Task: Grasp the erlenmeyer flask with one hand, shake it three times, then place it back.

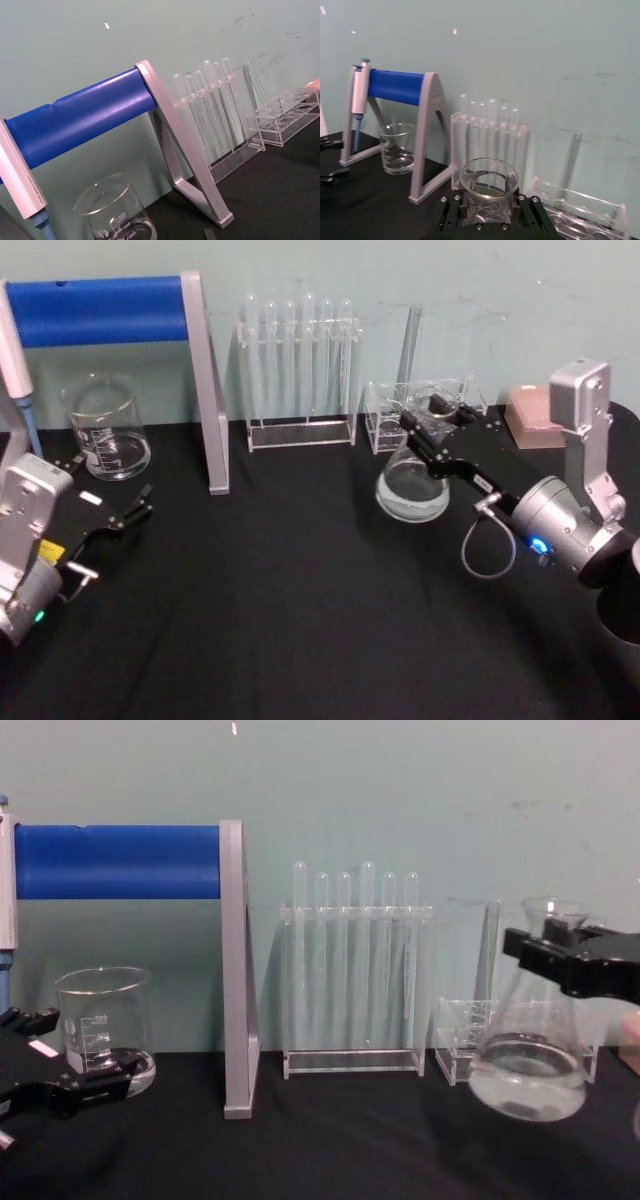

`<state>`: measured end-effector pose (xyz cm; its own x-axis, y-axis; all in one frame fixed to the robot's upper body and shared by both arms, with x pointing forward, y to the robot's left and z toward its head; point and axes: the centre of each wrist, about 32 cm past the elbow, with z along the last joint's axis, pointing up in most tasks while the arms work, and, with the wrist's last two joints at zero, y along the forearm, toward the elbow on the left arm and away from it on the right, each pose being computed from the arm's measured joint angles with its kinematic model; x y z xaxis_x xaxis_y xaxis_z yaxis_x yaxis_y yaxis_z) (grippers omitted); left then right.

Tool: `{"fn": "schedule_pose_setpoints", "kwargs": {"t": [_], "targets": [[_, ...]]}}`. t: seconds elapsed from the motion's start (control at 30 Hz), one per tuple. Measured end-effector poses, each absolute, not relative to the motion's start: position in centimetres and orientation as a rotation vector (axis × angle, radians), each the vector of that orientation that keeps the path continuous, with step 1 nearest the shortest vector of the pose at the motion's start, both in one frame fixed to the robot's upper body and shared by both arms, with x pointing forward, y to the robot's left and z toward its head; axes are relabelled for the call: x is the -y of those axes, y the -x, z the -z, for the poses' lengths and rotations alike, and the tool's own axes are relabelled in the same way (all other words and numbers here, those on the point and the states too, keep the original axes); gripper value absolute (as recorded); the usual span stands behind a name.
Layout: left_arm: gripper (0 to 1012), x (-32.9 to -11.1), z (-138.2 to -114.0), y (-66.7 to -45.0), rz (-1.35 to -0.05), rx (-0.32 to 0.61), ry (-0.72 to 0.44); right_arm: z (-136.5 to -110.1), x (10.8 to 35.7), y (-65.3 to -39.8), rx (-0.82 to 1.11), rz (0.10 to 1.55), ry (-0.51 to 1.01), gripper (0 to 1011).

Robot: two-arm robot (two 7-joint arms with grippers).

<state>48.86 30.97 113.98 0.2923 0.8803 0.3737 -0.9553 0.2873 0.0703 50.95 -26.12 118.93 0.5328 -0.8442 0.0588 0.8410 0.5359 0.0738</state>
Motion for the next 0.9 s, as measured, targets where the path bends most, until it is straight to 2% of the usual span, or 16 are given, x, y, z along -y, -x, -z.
{"fn": "schedule_pose_setpoints", "kwargs": {"t": [0.47, 0.9], "targets": [[1001, -31.0, -114.0, -48.9, -1.248, 0.285, -0.304, -118.9, 27.7, -51.0, 0.087, 1.085, -0.043, 456], [1001, -31.0, -114.0, -48.9, -1.248, 0.285, -0.304, -118.9, 25.2, -50.4, 0.078, 0.954, -0.037, 456]]}}
